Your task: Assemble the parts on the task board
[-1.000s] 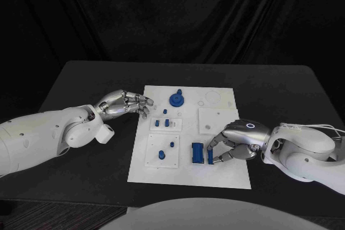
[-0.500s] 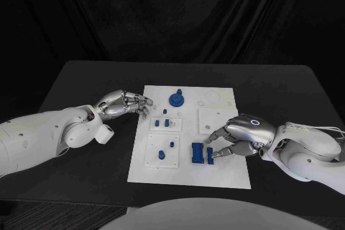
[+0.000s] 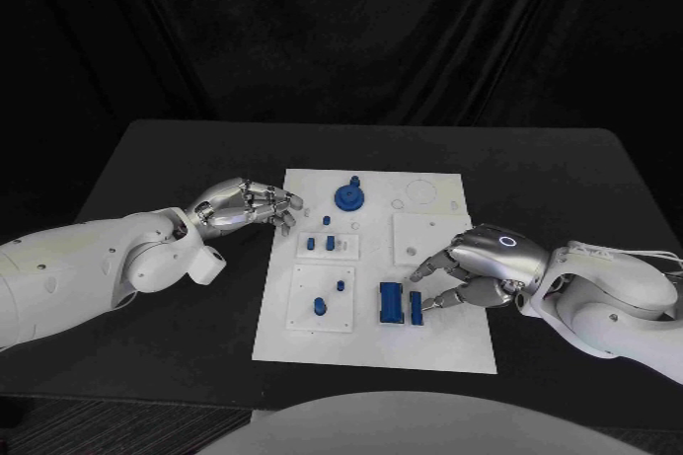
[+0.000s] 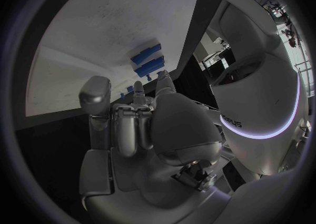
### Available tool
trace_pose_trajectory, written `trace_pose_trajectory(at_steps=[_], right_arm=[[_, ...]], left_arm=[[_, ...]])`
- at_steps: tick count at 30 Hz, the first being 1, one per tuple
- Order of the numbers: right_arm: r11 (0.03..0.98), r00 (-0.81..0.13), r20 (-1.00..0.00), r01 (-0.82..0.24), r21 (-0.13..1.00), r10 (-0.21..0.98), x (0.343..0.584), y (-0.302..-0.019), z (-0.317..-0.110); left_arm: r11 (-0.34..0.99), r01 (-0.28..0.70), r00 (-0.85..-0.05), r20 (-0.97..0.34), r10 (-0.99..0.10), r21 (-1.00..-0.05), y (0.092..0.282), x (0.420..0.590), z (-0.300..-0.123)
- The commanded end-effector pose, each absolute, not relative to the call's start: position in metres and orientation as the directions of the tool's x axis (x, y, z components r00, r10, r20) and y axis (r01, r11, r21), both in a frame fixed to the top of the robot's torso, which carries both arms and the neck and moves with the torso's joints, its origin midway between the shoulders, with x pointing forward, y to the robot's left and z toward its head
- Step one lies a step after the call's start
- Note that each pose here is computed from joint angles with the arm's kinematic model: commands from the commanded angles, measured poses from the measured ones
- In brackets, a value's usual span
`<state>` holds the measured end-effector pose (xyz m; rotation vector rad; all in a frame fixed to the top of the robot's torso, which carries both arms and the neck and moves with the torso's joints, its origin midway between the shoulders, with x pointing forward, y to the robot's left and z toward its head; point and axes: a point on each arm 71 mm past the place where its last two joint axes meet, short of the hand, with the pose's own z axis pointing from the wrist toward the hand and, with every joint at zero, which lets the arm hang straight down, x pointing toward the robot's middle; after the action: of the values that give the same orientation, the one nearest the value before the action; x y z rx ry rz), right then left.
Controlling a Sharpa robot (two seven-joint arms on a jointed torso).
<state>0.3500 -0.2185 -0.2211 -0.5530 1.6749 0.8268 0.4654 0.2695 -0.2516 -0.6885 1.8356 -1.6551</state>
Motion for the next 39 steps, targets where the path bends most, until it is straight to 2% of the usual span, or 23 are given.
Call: trace_pose_trajectory(at_steps=[1,22,39], right_arm=[[0.663,-0.277,-0.960,-0.715,0.223,0.024,0.350,-0.219,-0.225],[0.688,-0.362,-0.932,-0.684,0.241,-0.034,0.344,-0.218,-0.245],[0.722,-0.384,-0.922,-0.653,0.229,-0.055,0.346,-0.222,-0.250]], left_arm=[[0.080,0.000,-0.712,-0.056,-0.700,-0.997,0.268,0.465,-0.251],[0.080,-0.001,-0.712,-0.056,-0.700,-0.997,0.268,0.465,-0.251],[0.080,-0.001,-0.712,-0.055,-0.700,-0.997,0.268,0.464,-0.251]])
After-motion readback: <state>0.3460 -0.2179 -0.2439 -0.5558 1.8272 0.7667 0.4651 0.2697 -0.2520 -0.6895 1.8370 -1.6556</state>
